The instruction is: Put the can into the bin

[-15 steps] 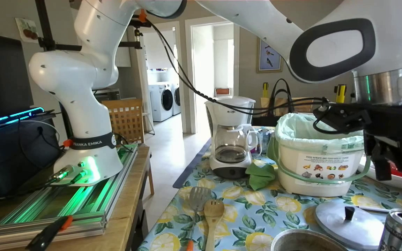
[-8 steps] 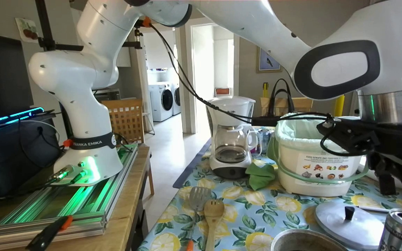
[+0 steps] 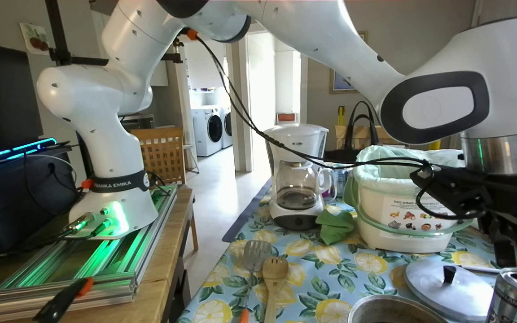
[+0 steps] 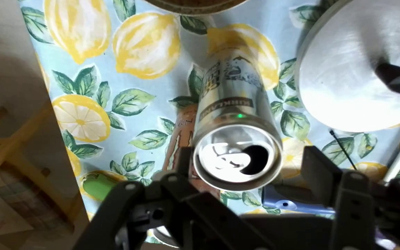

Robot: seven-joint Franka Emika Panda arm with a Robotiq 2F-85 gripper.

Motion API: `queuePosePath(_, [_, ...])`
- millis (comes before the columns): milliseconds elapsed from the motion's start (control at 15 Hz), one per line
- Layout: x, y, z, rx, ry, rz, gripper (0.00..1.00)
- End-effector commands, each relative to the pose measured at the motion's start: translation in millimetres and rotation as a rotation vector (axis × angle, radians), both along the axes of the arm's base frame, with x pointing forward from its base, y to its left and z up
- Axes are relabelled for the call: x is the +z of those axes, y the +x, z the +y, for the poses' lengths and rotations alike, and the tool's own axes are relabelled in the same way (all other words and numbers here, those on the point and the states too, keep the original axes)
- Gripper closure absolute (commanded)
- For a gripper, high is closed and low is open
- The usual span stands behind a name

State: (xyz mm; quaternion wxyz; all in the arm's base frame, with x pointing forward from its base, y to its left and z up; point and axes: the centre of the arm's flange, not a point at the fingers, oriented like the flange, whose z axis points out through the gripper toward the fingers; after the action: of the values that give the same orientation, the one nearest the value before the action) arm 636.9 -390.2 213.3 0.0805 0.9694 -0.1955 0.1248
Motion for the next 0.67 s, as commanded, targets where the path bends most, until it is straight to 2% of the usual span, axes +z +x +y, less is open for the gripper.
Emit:
queuePosePath(0, [-6,12,-8,0.021,-0.009,-0.028,0.49])
queuePosePath(133, [-3,12,-8,0.016,-0.015,-0.028,0.62])
queuePosePath(400, [22,1,-2,-0.014,-0.023,-0.047,0.62])
queuePosePath(600, [61,-14,5,-0.03,-0.032,-0.071,0.62])
